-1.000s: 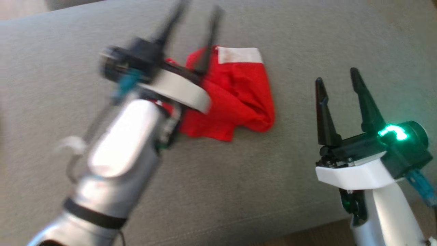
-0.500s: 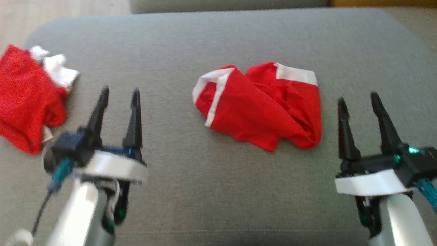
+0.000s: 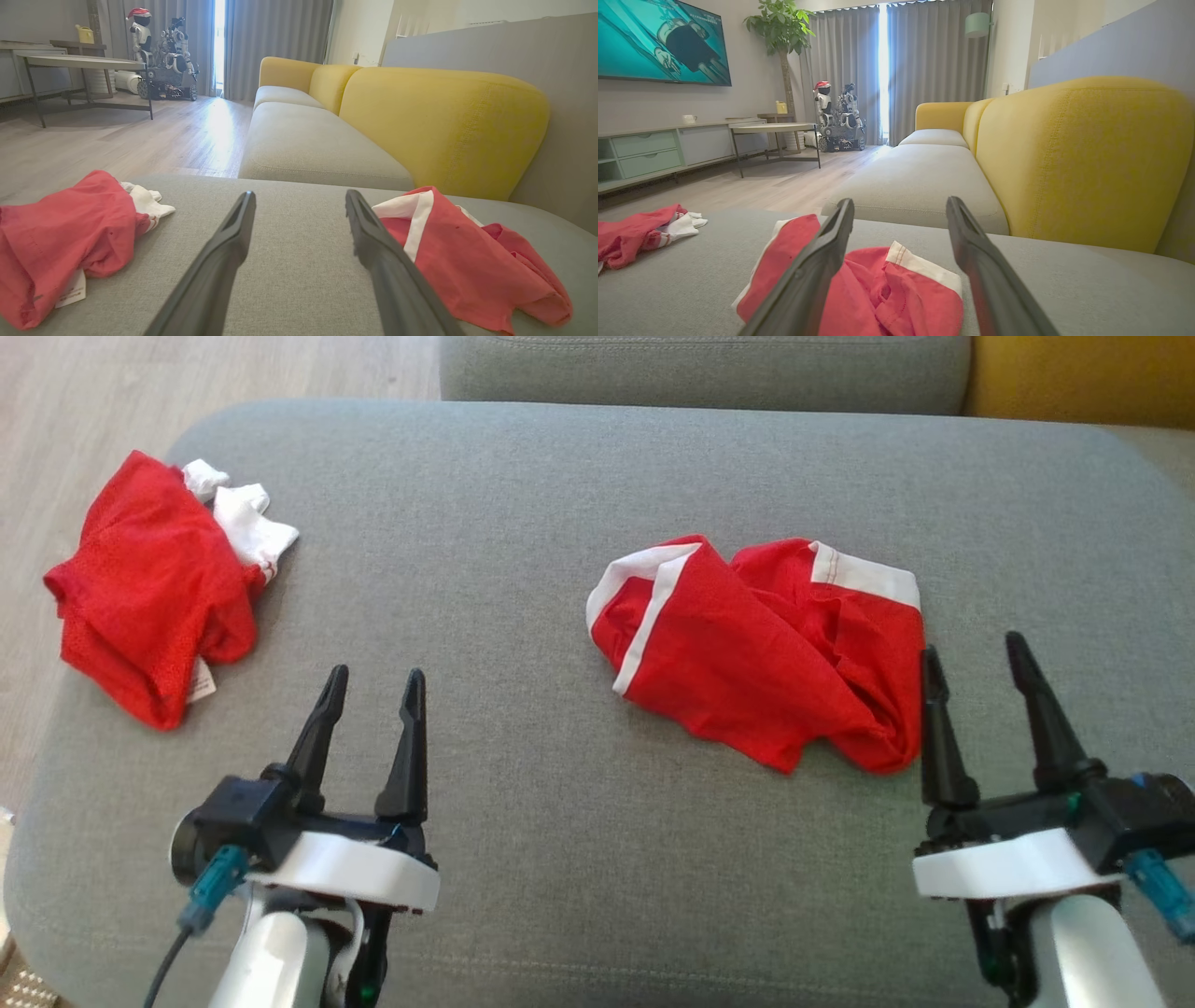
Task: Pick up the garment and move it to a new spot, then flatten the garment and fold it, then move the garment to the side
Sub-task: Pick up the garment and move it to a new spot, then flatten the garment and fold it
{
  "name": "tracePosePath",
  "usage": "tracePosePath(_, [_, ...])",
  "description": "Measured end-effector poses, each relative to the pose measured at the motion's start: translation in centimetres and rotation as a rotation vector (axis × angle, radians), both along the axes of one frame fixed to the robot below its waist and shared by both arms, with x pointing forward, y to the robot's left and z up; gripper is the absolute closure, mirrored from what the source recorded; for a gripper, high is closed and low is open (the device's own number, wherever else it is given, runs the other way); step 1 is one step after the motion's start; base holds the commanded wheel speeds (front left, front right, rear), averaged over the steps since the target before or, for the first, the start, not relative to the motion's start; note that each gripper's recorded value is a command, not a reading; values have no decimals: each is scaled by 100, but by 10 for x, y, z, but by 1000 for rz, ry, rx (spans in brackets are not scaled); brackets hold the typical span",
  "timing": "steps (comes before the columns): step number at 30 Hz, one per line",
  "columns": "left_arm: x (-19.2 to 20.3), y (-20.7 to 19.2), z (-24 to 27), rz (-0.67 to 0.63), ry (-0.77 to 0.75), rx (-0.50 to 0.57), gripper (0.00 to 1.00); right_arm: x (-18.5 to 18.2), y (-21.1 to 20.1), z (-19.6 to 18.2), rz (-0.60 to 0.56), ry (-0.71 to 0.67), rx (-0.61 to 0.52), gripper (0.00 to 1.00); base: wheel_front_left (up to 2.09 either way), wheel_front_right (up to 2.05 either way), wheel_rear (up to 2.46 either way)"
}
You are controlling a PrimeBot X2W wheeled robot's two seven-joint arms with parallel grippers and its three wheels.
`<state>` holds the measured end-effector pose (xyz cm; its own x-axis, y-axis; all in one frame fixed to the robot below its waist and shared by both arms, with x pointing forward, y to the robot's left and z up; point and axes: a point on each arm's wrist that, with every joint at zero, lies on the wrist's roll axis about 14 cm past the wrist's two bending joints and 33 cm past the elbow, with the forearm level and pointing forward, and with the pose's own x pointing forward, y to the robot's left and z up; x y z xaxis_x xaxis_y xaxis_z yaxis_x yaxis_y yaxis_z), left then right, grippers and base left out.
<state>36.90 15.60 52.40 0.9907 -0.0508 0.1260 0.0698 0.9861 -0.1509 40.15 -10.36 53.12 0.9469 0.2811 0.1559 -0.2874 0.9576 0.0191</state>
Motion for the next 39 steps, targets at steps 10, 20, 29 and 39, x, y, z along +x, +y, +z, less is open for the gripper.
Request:
tracePosePath(10, [-4,14,-3,44,8,3,0,-9,55,-6,168,31,-12,0,0,0,0])
tracePosePath(20, [-7,34,-15,106,47,3,0,-10,116,-42,356,156,-83,0,0,0,0])
tracePosePath(29, [-6,42,-19,133,66,-12,0,-2,156,-80,477,288,-145,0,0,0,0])
tracePosePath(39, [-11,49,-24,174,90,-45,0,23,161,-109,472,359,-194,0,0,0,0])
